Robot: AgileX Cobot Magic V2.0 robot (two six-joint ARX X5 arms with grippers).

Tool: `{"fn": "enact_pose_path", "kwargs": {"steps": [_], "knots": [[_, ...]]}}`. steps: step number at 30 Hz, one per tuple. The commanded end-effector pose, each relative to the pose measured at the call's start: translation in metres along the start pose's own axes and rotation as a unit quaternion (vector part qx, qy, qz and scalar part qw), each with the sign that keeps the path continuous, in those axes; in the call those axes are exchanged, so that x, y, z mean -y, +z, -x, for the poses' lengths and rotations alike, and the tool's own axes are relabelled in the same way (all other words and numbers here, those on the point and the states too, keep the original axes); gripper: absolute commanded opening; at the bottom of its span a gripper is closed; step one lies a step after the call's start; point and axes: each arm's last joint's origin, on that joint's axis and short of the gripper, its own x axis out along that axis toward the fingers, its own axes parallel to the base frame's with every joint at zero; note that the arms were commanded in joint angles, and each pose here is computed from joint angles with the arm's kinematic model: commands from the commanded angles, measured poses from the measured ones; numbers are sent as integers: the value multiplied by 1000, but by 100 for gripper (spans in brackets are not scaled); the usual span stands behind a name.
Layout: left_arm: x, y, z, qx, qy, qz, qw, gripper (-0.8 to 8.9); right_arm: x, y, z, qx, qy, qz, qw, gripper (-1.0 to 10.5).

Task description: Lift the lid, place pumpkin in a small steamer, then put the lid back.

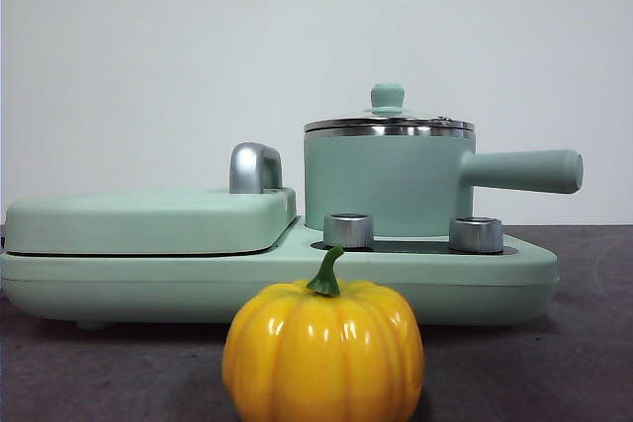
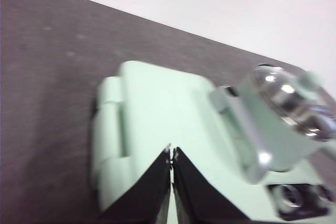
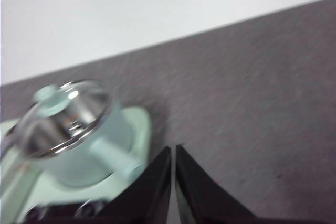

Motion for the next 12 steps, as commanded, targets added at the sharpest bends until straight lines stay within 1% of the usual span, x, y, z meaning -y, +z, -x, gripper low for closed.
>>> {"fn": "enact_pose_path", "kwargs": {"steps": [1,4,7,9,10,12], "knots": [[14,29,-2,-10,-24,-6,1000,9,-10,20,9,-22,31,24,999,13],[26,55,-8,-47,-47,-26,997,9,-19,36,11,-56,75,59,994,13],[37,75,-14,-84,-66,-51,993,9,-26,48,10,-90,122,92,984,13],[43,86,-17,-102,-81,-73,989,9,-30,54,6,-119,161,110,974,13],[46,90,-19,-108,-88,-81,987,9,-32,56,4,-127,173,114,970,13],[51,97,-21,-123,-105,-96,982,9,-34,60,-1,-149,210,121,959,13]]}}
